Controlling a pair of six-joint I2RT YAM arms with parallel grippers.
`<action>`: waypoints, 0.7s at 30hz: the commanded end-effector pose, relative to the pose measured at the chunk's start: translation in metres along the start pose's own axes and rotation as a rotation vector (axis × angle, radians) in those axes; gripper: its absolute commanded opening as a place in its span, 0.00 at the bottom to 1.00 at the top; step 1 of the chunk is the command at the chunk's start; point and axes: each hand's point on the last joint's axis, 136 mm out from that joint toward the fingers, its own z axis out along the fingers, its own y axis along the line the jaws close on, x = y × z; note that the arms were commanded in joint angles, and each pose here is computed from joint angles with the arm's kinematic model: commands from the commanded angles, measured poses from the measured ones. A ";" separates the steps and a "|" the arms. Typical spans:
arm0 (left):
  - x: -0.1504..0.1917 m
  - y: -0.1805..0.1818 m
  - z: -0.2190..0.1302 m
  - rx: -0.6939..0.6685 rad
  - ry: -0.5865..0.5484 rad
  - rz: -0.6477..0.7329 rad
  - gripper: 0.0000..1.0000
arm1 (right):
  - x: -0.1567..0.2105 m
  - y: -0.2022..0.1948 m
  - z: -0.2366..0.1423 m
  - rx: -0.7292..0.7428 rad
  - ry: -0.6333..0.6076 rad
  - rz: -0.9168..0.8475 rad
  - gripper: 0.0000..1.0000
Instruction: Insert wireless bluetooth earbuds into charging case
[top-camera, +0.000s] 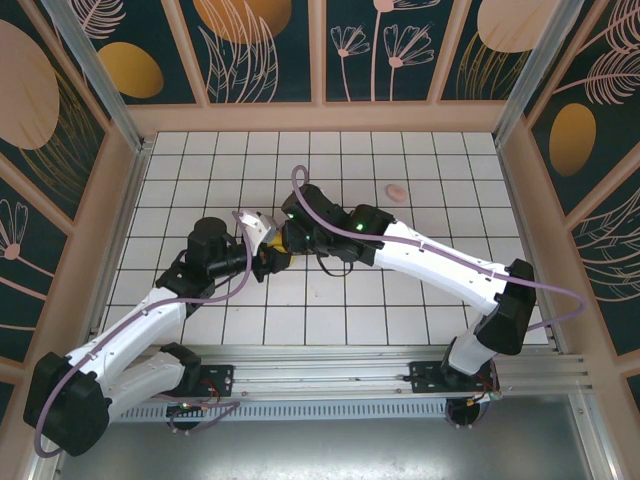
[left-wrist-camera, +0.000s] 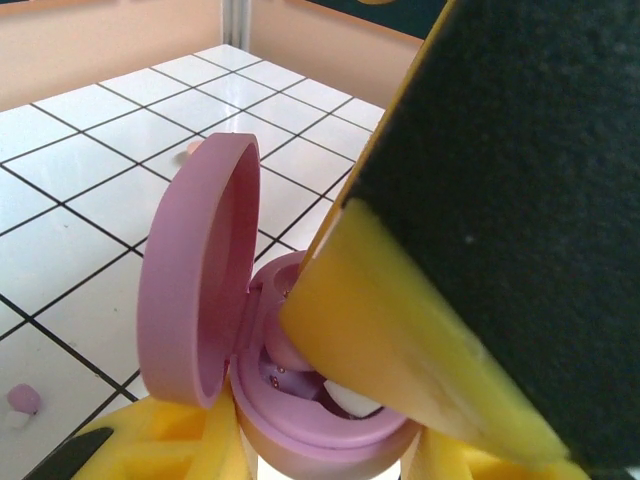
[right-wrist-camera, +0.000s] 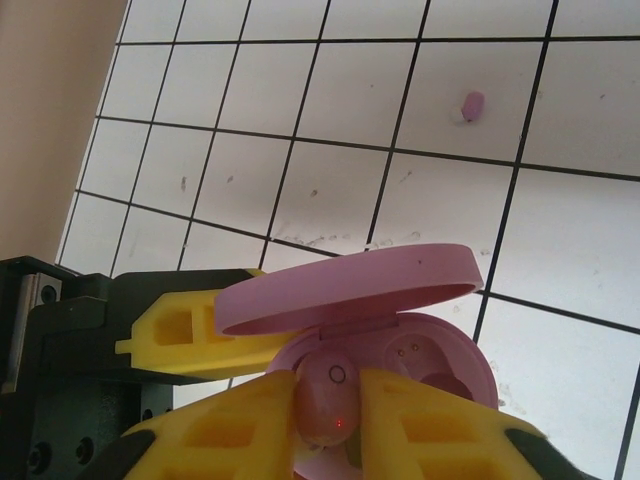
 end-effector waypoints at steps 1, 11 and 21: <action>-0.025 -0.006 -0.003 0.018 -0.068 0.043 0.00 | 0.002 0.004 0.000 0.006 0.015 -0.032 0.26; -0.024 -0.005 -0.002 0.015 -0.066 0.039 0.00 | 0.001 0.016 -0.018 -0.105 0.010 0.052 0.33; -0.024 -0.005 -0.005 -0.001 -0.073 0.035 0.00 | -0.016 0.025 -0.051 -0.192 -0.068 0.103 0.31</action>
